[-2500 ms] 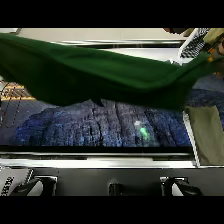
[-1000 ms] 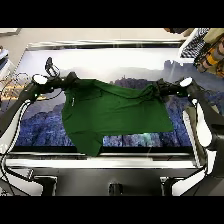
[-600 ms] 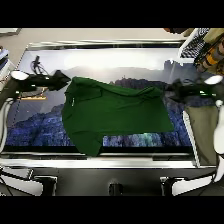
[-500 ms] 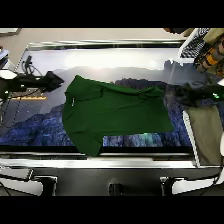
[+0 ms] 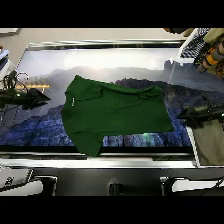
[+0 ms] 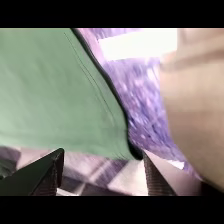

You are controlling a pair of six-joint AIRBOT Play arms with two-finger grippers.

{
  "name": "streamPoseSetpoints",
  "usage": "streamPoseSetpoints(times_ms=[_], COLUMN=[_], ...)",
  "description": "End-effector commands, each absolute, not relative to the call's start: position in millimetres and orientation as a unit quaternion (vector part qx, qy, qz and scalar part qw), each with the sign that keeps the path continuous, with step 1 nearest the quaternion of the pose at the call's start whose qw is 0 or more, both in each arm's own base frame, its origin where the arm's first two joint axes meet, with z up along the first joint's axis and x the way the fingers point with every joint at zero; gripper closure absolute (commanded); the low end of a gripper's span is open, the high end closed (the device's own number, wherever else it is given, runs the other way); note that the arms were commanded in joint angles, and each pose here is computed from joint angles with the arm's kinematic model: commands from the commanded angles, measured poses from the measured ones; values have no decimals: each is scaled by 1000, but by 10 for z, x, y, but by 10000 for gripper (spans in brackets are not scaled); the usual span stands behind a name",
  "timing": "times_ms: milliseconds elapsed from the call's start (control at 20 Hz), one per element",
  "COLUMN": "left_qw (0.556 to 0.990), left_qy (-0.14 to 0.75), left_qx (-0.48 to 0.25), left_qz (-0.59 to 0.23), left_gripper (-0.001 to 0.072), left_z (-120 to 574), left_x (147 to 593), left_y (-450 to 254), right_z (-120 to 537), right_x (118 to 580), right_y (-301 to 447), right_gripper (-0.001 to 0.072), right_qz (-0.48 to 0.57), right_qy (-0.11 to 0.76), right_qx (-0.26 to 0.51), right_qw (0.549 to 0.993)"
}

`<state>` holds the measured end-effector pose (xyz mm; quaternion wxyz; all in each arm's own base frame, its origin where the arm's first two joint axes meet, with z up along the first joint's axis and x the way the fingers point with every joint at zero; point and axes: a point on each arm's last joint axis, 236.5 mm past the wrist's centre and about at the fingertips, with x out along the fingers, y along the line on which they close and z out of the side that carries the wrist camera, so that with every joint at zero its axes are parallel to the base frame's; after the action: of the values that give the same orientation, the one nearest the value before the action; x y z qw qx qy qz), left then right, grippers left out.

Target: Fold the clothes and pants, and hang the long-sleeved shirts on hangers.

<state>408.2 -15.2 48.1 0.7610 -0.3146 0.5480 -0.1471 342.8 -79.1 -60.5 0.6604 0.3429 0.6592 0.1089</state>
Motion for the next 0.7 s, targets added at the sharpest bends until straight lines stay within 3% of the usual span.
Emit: streamPoseSetpoints(times_ms=[0,400,650], left_qw=[753,759,760], left_qy=[559,552,550], left_qx=[-316,-316,-316], left_qz=[-145,-140,-138], left_gripper=[306,306,306], left_z=[383,384,385], left_x=[3928,3969,3983], left_y=[-147,-123,-116], right_z=[-839,-994,-1020], right_x=[3235,3283,3096], right_y=[-658,-660,-448], right_gripper=[141,143,144], right_qz=[126,124,140], right_qy=[673,665,687], right_qx=[355,357,373], right_qw=[636,645,607])
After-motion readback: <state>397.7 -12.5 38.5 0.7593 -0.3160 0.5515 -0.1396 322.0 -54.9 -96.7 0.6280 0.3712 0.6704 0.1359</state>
